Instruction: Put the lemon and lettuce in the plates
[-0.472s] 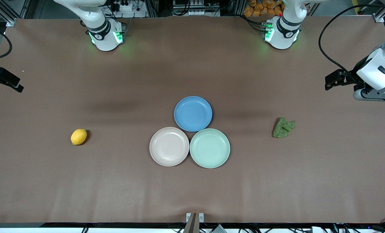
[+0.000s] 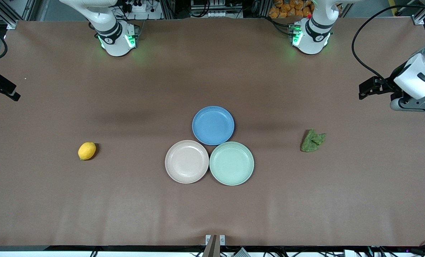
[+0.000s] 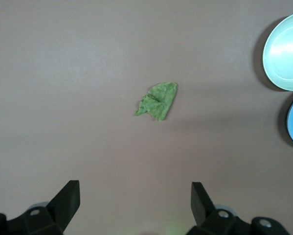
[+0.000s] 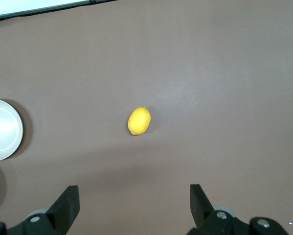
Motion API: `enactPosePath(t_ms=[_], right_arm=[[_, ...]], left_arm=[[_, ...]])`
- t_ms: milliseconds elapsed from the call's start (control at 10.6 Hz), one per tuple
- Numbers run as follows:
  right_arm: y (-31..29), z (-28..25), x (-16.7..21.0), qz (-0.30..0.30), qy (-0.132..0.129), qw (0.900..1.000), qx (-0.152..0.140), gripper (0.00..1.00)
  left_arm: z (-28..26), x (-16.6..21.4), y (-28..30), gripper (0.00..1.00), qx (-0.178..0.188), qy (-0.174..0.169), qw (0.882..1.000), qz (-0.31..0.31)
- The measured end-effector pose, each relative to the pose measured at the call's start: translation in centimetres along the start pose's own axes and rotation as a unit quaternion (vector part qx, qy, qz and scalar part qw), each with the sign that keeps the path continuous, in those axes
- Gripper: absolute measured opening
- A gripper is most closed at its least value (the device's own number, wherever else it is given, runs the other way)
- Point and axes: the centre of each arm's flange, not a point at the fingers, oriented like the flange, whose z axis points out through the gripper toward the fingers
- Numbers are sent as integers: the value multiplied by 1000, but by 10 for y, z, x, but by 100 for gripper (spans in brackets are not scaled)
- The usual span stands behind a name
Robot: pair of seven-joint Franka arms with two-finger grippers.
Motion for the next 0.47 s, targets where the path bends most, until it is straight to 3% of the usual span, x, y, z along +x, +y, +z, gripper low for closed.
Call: enactPosePath(t_ms=[472], right_arm=[[1,1,-2,1,-10,1000,0,100]], left_arm=[[0,0,0,100,0,0,1000,0]])
